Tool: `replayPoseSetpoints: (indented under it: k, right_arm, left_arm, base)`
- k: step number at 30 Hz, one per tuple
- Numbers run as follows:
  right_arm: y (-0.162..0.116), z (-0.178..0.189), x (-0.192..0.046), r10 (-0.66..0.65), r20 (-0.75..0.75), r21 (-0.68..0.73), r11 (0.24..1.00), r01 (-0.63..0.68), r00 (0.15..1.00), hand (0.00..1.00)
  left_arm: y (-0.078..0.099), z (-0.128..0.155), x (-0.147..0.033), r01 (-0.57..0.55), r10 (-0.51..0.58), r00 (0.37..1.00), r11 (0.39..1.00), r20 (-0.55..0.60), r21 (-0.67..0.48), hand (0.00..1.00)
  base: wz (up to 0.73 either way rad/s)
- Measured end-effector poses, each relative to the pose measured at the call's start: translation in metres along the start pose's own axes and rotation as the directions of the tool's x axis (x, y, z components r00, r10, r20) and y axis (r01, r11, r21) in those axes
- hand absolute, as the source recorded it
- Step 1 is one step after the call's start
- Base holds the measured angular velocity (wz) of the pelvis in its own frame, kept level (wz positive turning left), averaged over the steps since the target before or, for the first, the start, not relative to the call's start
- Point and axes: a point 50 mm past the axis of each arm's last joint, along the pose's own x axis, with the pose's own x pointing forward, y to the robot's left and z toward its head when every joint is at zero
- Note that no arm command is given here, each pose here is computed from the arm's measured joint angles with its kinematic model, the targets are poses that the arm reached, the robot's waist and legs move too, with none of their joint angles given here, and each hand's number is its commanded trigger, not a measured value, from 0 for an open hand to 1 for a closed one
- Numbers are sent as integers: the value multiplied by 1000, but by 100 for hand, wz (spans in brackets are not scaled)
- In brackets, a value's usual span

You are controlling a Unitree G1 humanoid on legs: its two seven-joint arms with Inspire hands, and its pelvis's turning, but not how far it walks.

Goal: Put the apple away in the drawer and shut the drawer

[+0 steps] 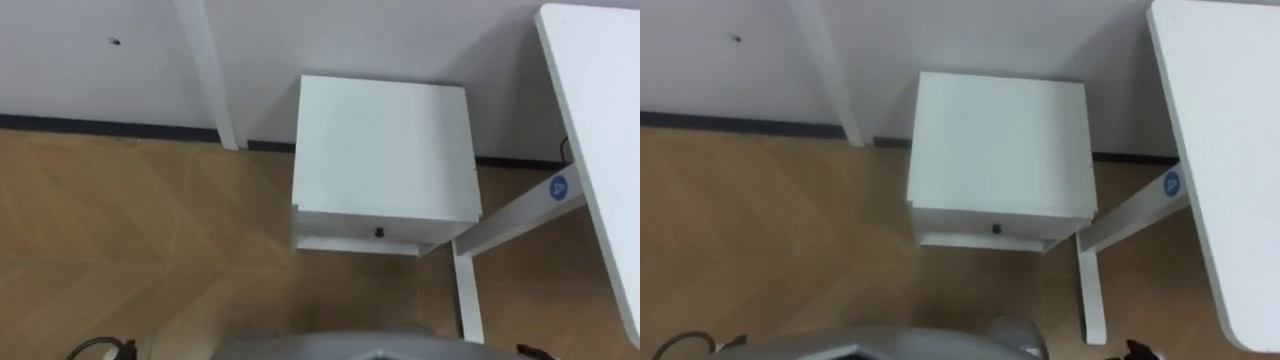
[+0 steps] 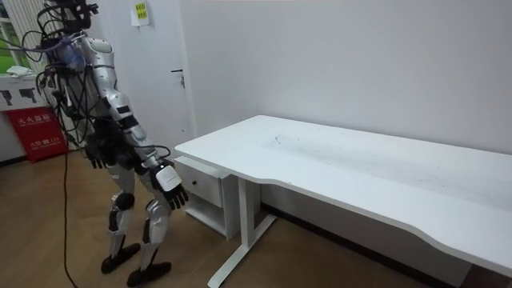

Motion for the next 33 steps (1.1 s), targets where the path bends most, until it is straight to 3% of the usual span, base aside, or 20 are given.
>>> replayPoseSetpoints:
  k: [4,11,21,33]
  right_arm:
    - [-1,12,1,-5,26,-13,1000,6,1000,0]
    - [21,-6,-2,125,-86,6,992,-125,988,0]
    - [32,-40,-9,232,-207,44,973,-228,950,0]
    - [38,-46,-11,274,-231,87,962,-261,934,0]
  left_arm:
    - [-2,-6,0,12,-13,999,1000,-43,-7,0]
    - [-17,-9,-2,65,-67,992,997,-104,-32,0]
    - [-22,-28,-7,102,-108,980,994,-168,-43,0]
    - [-31,-44,-14,152,-161,964,987,-213,-56,0]
  base:
    - [10]
    - [33]
    - [7]
    - [0]
